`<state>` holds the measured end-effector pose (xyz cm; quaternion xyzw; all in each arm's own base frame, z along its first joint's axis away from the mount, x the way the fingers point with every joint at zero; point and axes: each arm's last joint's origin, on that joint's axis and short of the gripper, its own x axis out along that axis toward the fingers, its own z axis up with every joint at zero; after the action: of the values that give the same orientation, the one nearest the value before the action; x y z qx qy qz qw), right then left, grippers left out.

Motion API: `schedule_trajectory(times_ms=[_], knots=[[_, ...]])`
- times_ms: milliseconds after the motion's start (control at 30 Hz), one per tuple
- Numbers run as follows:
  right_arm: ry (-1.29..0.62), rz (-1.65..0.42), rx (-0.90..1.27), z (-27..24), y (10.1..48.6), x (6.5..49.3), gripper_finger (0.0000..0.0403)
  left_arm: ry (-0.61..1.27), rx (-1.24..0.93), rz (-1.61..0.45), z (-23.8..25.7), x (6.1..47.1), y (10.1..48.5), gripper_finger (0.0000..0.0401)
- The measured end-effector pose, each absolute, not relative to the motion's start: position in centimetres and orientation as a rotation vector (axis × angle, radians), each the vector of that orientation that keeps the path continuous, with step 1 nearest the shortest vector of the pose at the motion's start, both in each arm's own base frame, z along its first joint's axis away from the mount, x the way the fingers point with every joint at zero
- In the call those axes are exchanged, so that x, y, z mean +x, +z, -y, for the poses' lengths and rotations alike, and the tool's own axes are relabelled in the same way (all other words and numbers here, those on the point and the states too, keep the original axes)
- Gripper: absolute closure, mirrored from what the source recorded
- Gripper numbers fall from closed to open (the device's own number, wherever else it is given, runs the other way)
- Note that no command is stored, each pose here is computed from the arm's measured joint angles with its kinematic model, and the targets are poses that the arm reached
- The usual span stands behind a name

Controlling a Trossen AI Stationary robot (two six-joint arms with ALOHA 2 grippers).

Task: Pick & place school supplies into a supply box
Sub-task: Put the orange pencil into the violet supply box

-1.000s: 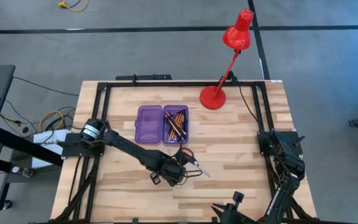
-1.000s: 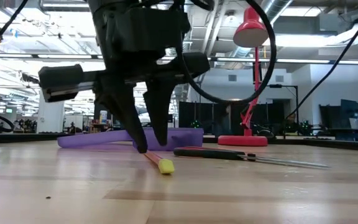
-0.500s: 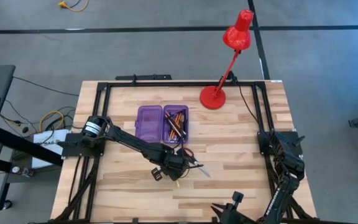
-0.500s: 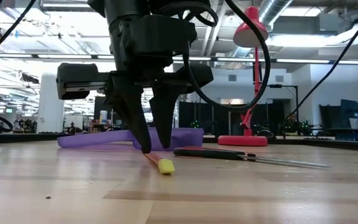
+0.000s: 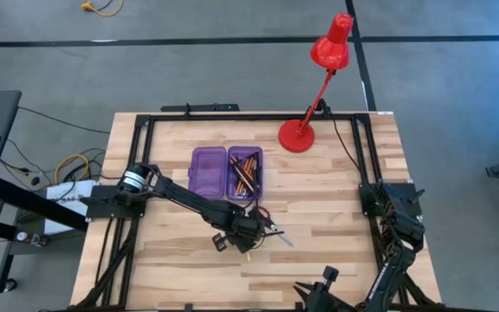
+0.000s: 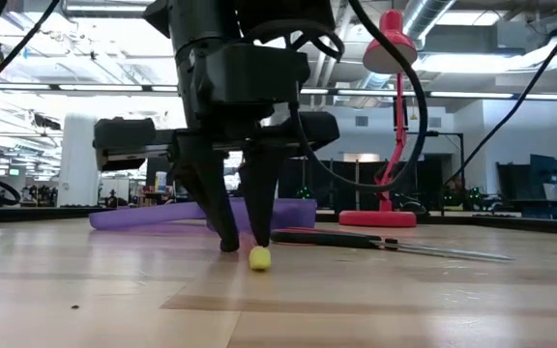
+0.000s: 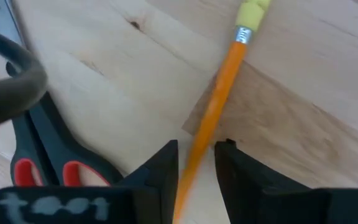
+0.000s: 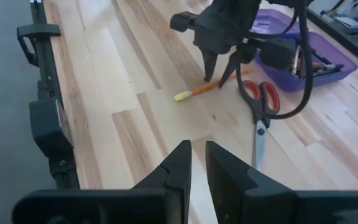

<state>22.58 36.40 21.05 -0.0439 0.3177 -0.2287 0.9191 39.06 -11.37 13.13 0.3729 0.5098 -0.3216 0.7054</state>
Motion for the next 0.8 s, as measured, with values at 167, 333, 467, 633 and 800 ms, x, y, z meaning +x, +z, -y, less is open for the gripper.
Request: schedule_trajectory(times_ms=[167,333,467,633,800], knots=[[-0.473,-0.649,-0.075,-36.5,21.0,22.5,0.0361,-0.658,0.743,-1.187,10.9,39.2,12.3,0.0311],[-0.476,-0.653,-0.090,-36.3,21.1,22.5,0.0361,-0.625,0.669,-1.214,10.4,39.4,12.6,0.0341],[-0.485,-0.653,-0.092,-36.1,21.1,22.8,0.0361,-0.624,0.661,-1.232,10.5,39.3,12.4,0.0381],[-0.480,-0.651,-0.086,-36.2,21.1,22.7,0.0361,-0.594,0.642,-1.256,11.8,38.7,12.2,0.0391],[-0.477,-0.653,-0.090,-36.3,21.1,22.6,0.0361,-0.503,0.737,-1.273,14.2,37.7,12.1,0.0396]])
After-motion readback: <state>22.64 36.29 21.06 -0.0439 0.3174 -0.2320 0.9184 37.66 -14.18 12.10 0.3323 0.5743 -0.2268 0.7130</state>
